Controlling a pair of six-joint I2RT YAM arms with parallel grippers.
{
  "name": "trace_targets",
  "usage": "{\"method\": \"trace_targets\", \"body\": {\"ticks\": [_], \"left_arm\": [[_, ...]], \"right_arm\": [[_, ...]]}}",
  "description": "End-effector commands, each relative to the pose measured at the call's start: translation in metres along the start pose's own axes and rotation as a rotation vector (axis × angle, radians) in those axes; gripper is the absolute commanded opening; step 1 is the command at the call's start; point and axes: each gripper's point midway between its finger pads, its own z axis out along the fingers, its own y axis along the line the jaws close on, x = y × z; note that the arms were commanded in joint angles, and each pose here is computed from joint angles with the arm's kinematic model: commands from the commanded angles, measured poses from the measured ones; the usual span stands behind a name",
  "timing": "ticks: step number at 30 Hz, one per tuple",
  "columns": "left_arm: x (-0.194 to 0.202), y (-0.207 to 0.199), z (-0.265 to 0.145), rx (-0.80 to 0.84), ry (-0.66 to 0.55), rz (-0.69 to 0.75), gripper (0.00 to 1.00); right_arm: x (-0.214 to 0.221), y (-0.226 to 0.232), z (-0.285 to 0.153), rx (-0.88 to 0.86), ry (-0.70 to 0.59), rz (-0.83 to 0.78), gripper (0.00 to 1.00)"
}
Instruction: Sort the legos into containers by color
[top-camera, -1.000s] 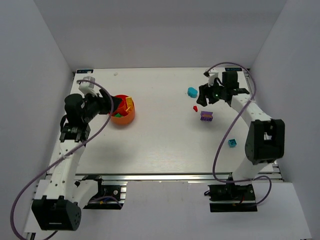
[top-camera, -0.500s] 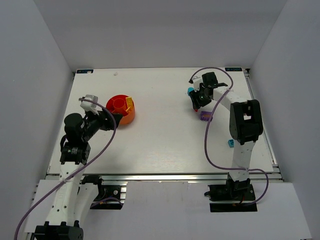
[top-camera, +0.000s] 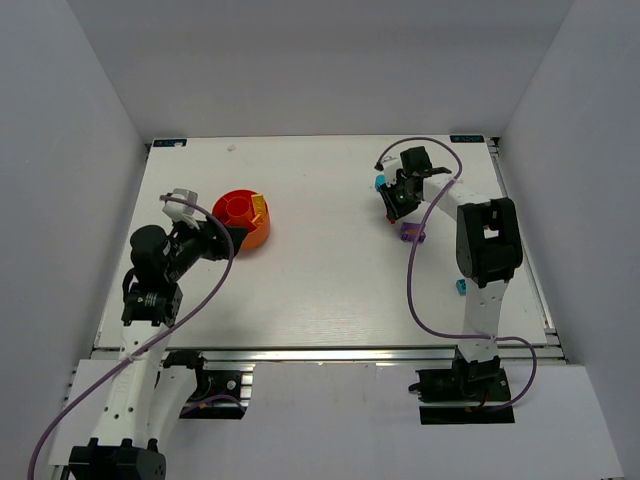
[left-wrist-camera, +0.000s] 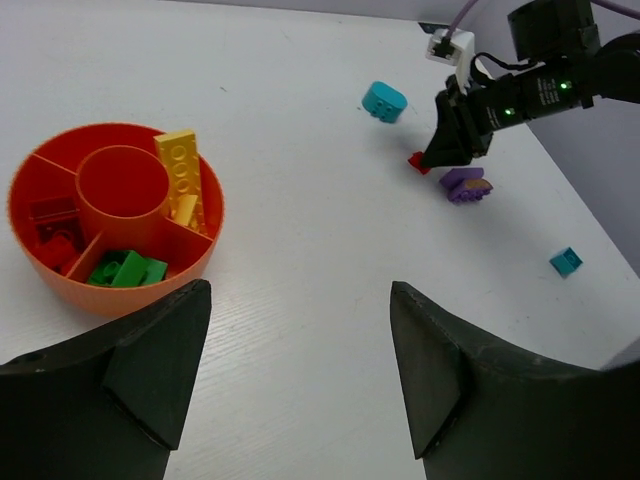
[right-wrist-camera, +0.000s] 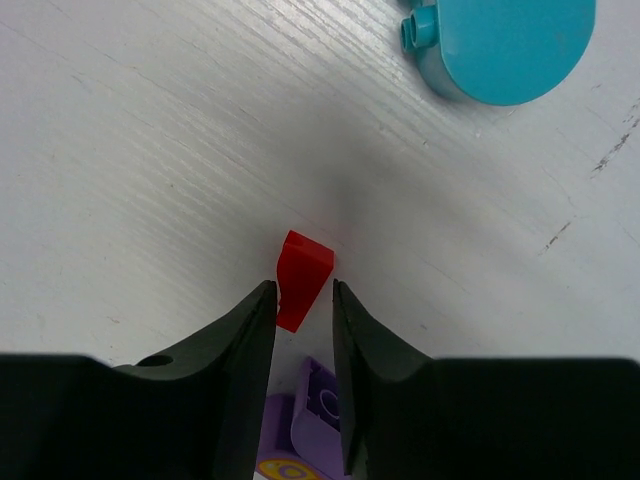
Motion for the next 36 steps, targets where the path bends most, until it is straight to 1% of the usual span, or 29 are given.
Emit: {"method": "trace_targets", "body": {"ticks": [1,3,6,10,11,13,14,17,18,19,20,21,22,23,24,25,26,27,30,31,36], "left_arm": [[0.008,-0.014,0.008,0.107,0.022,-0.042,0.82],[0.018,-0.022,0.013,0.174,0.063,-0.095,0.83],[0.02,-0.03,0.017,0.236,0.073,-0.129,0.84],[0.021,-0.031,0.021,0.249,0.07,-0.153,0.84],[0.021,-0.031,0.021,0.251,0.073,-0.171,0.84],[0.025,-0.034,0.025,0.268,0.091,-0.209,0.84],[0.027,-0.036,0.025,0.278,0.104,-0.248,0.83],[0.029,-0.043,0.03,0.31,0.132,-0.312,0.83],[0.029,-0.049,0.031,0.329,0.147,-0.346,0.82],[0.026,-0.049,0.033,0.331,0.148,-0.361,0.82],[0.028,-0.058,0.037,0.353,0.173,-0.398,0.82],[0.03,-0.062,0.039,0.36,0.186,-0.417,0.81],[0.027,-0.066,0.042,0.372,0.186,-0.425,0.81],[0.031,-0.074,0.048,0.386,0.219,-0.46,0.81],[0.032,-0.078,0.052,0.394,0.233,-0.47,0.81],[0.033,-0.084,0.055,0.404,0.247,-0.49,0.81],[0.035,-0.089,0.059,0.409,0.262,-0.5,0.81],[0.041,-0.1,0.066,0.424,0.293,-0.506,0.81],[0.055,-0.112,0.082,0.41,0.351,-0.544,0.81],[0.054,-0.126,0.085,0.438,0.363,-0.538,0.81],[0.05,-0.151,0.099,0.46,0.375,-0.562,0.81]], "right_arm": [[0.002,0.003,0.007,-0.017,0.003,-0.013,0.34],[0.005,0.004,0.009,-0.025,0.01,-0.012,0.33],[0.007,0.003,0.01,-0.028,0.013,-0.008,0.31],[0.008,0.005,0.012,-0.036,0.015,-0.013,0.29],[0.005,0.005,0.011,-0.035,0.008,-0.019,0.24],[0.002,0.006,0.009,-0.044,-0.006,-0.023,0.21],[0.0,0.006,0.007,-0.048,-0.012,-0.035,0.18],[-0.014,0.02,-0.012,-0.112,-0.067,-0.08,0.12],[-0.023,0.039,-0.031,-0.199,-0.127,-0.147,0.09],[-0.029,0.052,-0.045,-0.254,-0.168,-0.196,0.08],[-0.03,0.066,-0.056,-0.314,-0.2,-0.238,0.06],[-0.035,0.082,-0.082,-0.361,-0.269,-0.352,0.06],[-0.033,0.111,-0.101,-0.476,-0.315,-0.396,0.06],[-0.033,0.128,-0.114,-0.521,-0.352,-0.451,0.05],[-0.03,0.144,-0.137,-0.548,-0.403,-0.503,0.05],[-0.035,0.162,-0.151,-0.588,-0.467,-0.56,0.05],[-0.033,0.178,-0.158,-0.612,-0.489,-0.59,0.05],[-0.038,0.187,-0.176,-0.598,-0.54,-0.625,0.05],[-0.035,0.219,-0.191,-0.618,-0.583,-0.684,0.05],[-0.033,0.227,-0.19,-0.618,-0.58,-0.694,0.05],[-0.037,0.247,-0.196,-0.596,-0.585,-0.716,0.05]]}}
